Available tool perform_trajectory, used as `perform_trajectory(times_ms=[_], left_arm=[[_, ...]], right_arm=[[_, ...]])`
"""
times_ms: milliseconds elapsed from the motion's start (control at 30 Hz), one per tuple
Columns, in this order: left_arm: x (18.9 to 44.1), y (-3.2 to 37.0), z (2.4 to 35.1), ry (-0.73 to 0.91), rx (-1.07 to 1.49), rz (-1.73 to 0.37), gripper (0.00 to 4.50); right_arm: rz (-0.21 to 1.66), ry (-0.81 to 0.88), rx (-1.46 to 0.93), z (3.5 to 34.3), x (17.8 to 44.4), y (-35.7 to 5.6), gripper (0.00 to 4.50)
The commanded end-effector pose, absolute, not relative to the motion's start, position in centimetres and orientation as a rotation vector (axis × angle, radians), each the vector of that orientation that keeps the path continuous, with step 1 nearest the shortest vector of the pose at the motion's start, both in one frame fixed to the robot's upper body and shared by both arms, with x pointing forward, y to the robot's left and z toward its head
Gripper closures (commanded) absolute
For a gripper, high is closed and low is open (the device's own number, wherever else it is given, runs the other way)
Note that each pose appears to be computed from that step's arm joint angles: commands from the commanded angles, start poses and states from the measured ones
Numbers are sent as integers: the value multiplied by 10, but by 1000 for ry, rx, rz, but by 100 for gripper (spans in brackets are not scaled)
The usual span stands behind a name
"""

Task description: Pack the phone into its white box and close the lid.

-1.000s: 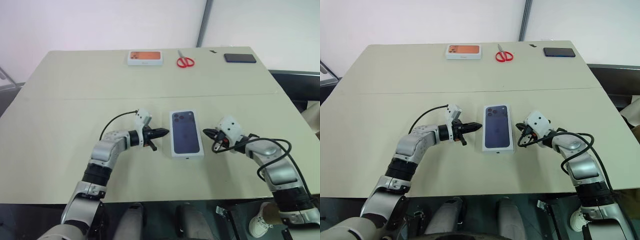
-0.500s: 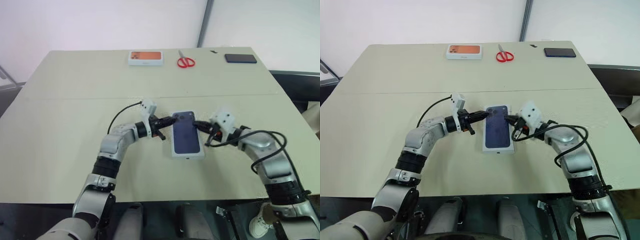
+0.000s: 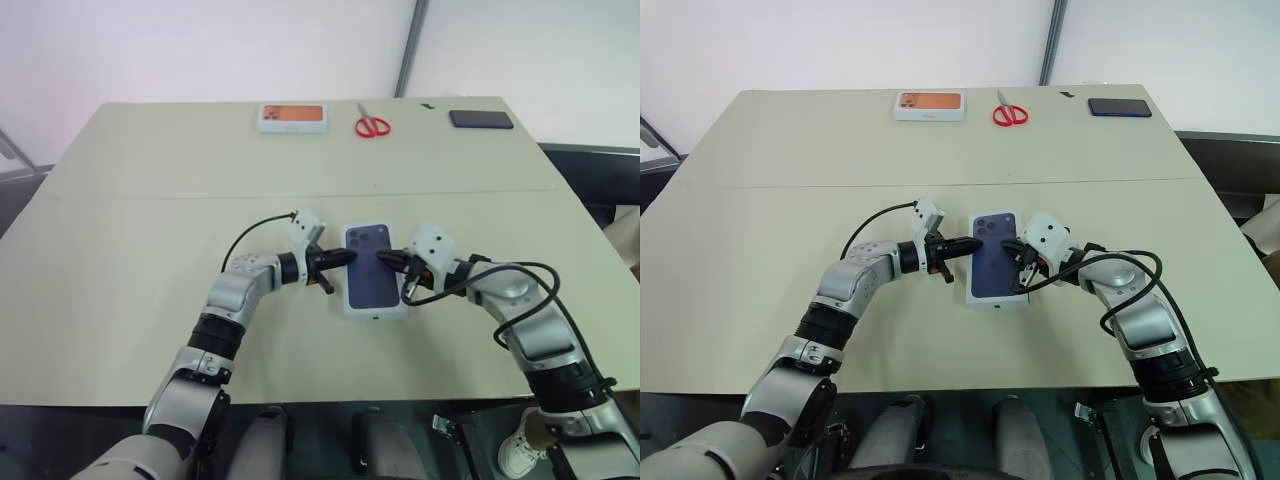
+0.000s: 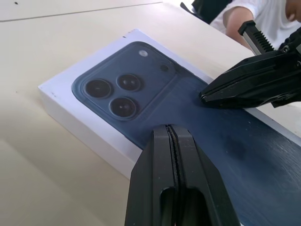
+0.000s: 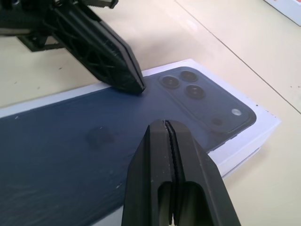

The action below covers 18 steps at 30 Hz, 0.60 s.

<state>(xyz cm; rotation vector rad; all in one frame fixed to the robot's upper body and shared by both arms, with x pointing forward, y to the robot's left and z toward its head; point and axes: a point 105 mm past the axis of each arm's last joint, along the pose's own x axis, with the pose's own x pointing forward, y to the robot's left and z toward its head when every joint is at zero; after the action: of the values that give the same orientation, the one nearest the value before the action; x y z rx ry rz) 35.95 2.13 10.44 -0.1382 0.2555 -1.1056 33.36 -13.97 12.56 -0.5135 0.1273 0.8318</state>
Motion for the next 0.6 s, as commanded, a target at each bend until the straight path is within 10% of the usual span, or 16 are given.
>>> perform_trajectory(times_ms=[33,600], left_arm=[[364,32,121,202,-123,-1094,450],[339,34,96,405,-82,-1210,450]], right_arm=[[769,96,-440,139,342,-148,447],[816,186,-503,125,329,-168,447]])
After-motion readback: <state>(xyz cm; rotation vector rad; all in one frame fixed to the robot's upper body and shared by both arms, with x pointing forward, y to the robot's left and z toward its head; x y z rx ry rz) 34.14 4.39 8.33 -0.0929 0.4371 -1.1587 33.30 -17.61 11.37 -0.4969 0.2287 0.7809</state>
